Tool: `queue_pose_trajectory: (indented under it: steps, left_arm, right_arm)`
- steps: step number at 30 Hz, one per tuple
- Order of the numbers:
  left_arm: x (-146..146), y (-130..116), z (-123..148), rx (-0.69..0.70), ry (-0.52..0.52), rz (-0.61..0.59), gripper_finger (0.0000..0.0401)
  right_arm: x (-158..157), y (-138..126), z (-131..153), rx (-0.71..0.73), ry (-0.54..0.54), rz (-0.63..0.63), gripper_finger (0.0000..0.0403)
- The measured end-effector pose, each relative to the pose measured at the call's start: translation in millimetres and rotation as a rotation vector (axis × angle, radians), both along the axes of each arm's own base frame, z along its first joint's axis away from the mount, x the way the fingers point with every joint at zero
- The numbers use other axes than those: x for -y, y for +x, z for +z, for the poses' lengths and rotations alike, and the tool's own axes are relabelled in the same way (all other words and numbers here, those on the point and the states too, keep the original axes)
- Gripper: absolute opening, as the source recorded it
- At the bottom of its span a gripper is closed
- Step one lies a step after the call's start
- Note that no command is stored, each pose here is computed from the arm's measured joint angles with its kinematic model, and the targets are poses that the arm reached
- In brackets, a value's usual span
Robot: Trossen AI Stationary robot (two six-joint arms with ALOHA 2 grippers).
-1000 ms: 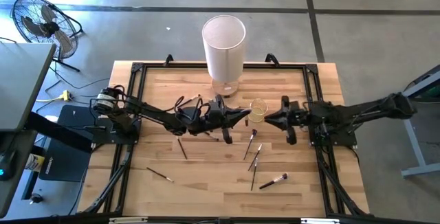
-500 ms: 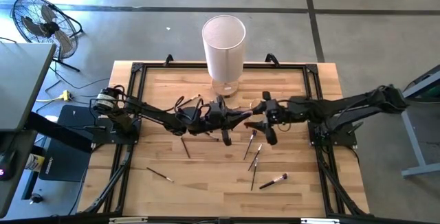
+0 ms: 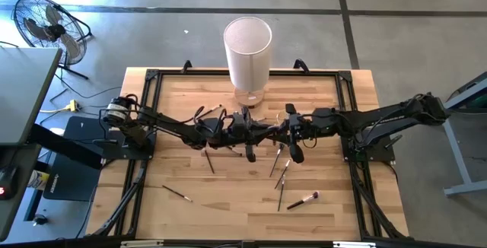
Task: Pick & Place Makeup Brushes
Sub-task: Put the black blush brush into the makeup brush holder
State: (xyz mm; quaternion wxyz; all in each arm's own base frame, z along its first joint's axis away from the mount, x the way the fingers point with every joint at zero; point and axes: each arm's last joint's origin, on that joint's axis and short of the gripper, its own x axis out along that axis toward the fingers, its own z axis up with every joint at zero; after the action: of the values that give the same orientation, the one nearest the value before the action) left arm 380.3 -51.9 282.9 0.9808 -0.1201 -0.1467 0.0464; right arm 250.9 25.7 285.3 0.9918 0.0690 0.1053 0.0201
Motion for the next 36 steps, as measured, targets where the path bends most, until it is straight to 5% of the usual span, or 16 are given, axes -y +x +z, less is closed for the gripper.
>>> queue_pose_trajectory:
  steps: [9, 15, 20, 25, 36]
  left_arm:
    - [-6, -12, 18, -0.06, 0.007, 0.023, 0.0151]
    - [-15, -43, 42, -0.233, -0.039, 0.155, 0.0201]
    - [-20, -74, 54, -0.364, -0.114, 0.197, 0.0196]
    - [-17, -93, 40, -0.468, -0.182, 0.182, 0.0171]
    - [-21, -117, -36, -0.61, -0.462, 0.218, 0.0159]
  right_arm:
    - [4, -6, -21, -0.045, -0.02, -0.076, 0.0038]
    - [14, -31, -43, 0.027, -0.07, -0.261, 0.0038]
    - [32, -49, -50, 0.121, -0.197, -0.406, 0.0038]
    - [54, -51, -64, 0.066, -0.201, -0.471, 0.0038]
    - [73, -42, -100, -0.139, -0.094, -0.469, 0.006]
